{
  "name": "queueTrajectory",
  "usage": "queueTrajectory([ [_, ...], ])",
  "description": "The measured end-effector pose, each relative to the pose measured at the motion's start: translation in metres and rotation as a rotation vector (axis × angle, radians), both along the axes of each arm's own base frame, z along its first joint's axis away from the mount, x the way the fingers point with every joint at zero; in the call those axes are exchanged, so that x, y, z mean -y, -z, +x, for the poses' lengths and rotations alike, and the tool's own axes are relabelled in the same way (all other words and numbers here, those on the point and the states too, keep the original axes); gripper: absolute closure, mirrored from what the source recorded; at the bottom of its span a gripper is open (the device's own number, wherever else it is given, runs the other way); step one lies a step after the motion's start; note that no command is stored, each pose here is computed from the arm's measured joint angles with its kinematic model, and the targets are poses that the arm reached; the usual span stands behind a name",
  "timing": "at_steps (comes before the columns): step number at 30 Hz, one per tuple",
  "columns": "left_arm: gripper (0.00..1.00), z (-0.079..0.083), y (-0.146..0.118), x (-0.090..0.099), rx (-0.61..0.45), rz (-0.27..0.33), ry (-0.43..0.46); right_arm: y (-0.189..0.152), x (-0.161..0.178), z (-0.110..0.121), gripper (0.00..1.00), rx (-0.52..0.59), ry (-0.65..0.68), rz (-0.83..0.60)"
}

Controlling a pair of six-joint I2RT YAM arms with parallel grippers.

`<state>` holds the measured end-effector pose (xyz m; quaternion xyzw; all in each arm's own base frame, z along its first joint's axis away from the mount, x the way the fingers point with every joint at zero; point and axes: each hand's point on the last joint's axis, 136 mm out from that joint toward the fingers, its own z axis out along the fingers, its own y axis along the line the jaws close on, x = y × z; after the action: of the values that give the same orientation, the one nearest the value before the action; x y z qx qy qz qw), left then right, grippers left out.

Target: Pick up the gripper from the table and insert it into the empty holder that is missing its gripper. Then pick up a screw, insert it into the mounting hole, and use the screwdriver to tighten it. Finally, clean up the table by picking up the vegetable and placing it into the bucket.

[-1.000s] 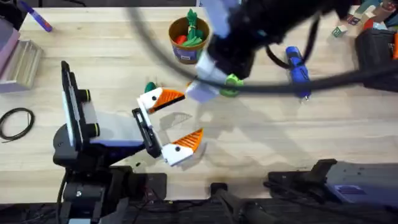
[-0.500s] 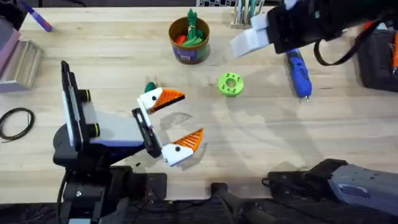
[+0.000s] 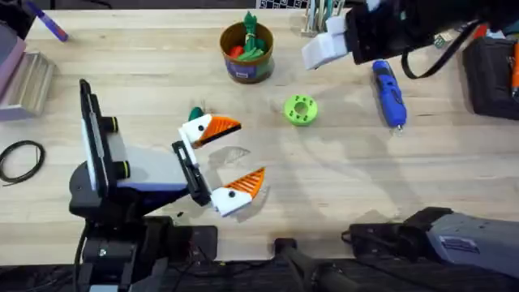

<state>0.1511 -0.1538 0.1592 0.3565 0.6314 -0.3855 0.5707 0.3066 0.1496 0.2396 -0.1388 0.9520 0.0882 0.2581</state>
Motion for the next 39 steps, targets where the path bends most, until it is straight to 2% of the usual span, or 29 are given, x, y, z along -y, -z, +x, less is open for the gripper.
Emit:
queueTrajectory([
  [4, 0.013, 0.000, 0.000, 0.000, 0.000, 0.000, 0.000, 0.004, 0.001, -0.001, 0.073, -0.016, 0.002, -0.011],
  [5, 0.089, 0.000, 0.000, 0.000, 0.000, 0.000, 0.000, 0.005, 0.002, -0.002, 0.072, -0.023, 0.003, -0.014],
  [6, 0.206, 0.000, 0.000, 0.000, 0.000, 0.000, 0.000, 0.006, 0.004, -0.003, 0.072, -0.028, 0.006, -0.016],
  [10, 0.841, 0.000, 0.000, 0.000, 0.001, 0.000, -0.001, 0.006, 0.014, 0.001, 0.071, -0.032, 0.040, -0.017],
  [11, 0.955, 0.000, 0.000, 0.000, 0.006, 0.003, 0.000, 0.006, 0.017, 0.003, 0.071, -0.032, 0.053, -0.015],
  [12, 0.985, 0.000, 0.000, 0.000, 0.005, 0.002, 0.000, 0.006, 0.021, 0.005, 0.071, -0.032, 0.073, -0.011],
  [23, 0.987, 0.000, 0.000, 0.000, 0.008, 0.004, 0.000, 0.006, 0.078, 0.023, 0.070, -0.037, 0.277, 0.008],
  [31, 0.987, 0.000, 0.000, 0.000, 0.008, 0.004, 0.000, 0.010, 0.122, 0.030, 0.070, -0.036, 0.413, -0.055],
  [34, 0.987, 0.000, 0.000, 0.000, 0.008, 0.004, 0.000, 0.022, 0.141, 0.036, 0.070, -0.063, 0.463, -0.082],
  [39, 0.987, 0.000, 0.000, 0.000, 0.007, 0.004, 0.000, 0.054, 0.167, 0.045, 0.068, -0.157, 0.477, -0.143],
])
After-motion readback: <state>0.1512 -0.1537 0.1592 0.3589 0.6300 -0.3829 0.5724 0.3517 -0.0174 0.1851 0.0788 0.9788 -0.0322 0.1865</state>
